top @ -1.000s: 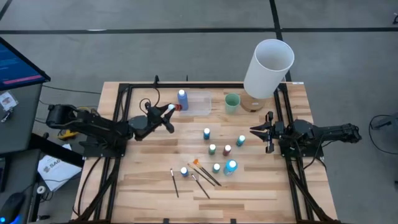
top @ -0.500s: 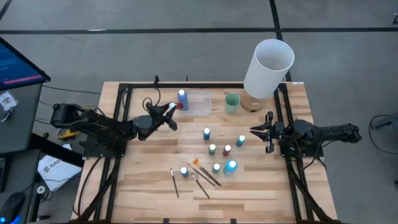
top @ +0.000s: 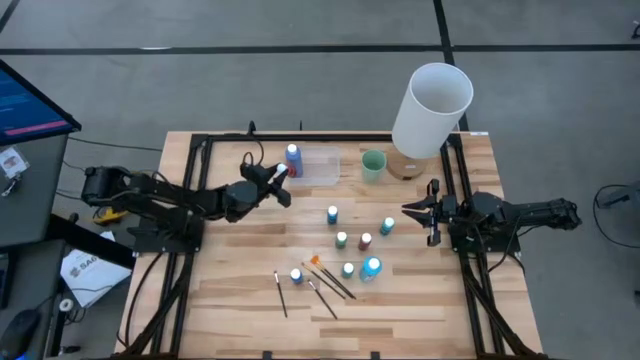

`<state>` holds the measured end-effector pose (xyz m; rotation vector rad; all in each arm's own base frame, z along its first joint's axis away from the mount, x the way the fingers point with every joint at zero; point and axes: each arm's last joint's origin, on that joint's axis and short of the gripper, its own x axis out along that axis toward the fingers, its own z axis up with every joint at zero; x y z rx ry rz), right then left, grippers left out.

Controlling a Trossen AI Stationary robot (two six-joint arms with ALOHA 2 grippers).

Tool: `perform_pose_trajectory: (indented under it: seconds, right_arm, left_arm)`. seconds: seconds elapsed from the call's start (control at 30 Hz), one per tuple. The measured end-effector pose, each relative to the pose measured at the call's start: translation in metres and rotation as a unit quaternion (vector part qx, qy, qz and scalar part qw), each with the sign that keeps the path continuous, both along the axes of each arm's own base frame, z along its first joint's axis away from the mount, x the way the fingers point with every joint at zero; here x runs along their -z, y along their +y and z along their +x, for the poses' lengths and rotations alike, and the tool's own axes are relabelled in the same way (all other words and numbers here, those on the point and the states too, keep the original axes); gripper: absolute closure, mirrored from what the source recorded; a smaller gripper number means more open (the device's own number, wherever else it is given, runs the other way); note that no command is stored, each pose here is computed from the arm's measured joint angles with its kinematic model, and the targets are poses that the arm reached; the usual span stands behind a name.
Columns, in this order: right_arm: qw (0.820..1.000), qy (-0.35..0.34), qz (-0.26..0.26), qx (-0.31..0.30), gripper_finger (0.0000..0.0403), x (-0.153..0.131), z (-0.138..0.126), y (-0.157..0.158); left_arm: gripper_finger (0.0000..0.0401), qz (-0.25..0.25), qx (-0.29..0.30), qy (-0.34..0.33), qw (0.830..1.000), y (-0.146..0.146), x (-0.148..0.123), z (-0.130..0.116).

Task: Pick & Place Paint Supplies
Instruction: Put the small left red paint bottle into the transparent bin

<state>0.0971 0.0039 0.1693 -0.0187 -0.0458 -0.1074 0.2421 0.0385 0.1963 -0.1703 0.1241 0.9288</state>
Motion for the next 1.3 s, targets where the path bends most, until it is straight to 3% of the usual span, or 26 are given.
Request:
perform_pose_trajectory:
  seconds: [0.13,0.37,0.63,0.93,1.3]
  right_arm:
    - [1.000,0.000,0.000,0.000,0.0349,0.000,0.000,0.000]
    - [1.000,0.000,0.000,0.000,0.0349,0.000,0.000,0.000]
    - [1.000,0.000,0.000,0.000,0.0349,0.000,0.000,0.000]
    - [1.000,0.000,0.000,0.000,0.0349,0.000,0.000,0.000]
    - [1.000,0.000,0.000,0.000,0.0349,0.000,0.000,0.000]
  left_arm:
    - [0.0313,-0.019,-0.015,-0.027,0.999,0.005,-0.005,0.002]
    - [0.0313,-0.063,-0.044,-0.010,0.997,0.010,0.007,-0.003]
    - [0.0313,-0.065,-0.053,-0.013,0.996,0.014,0.007,-0.004]
    - [0.0313,-0.057,-0.030,-0.022,0.998,0.019,-0.011,0.006]
    - [0.0313,-0.081,-0.045,0.009,0.996,0.021,0.008,0.017]
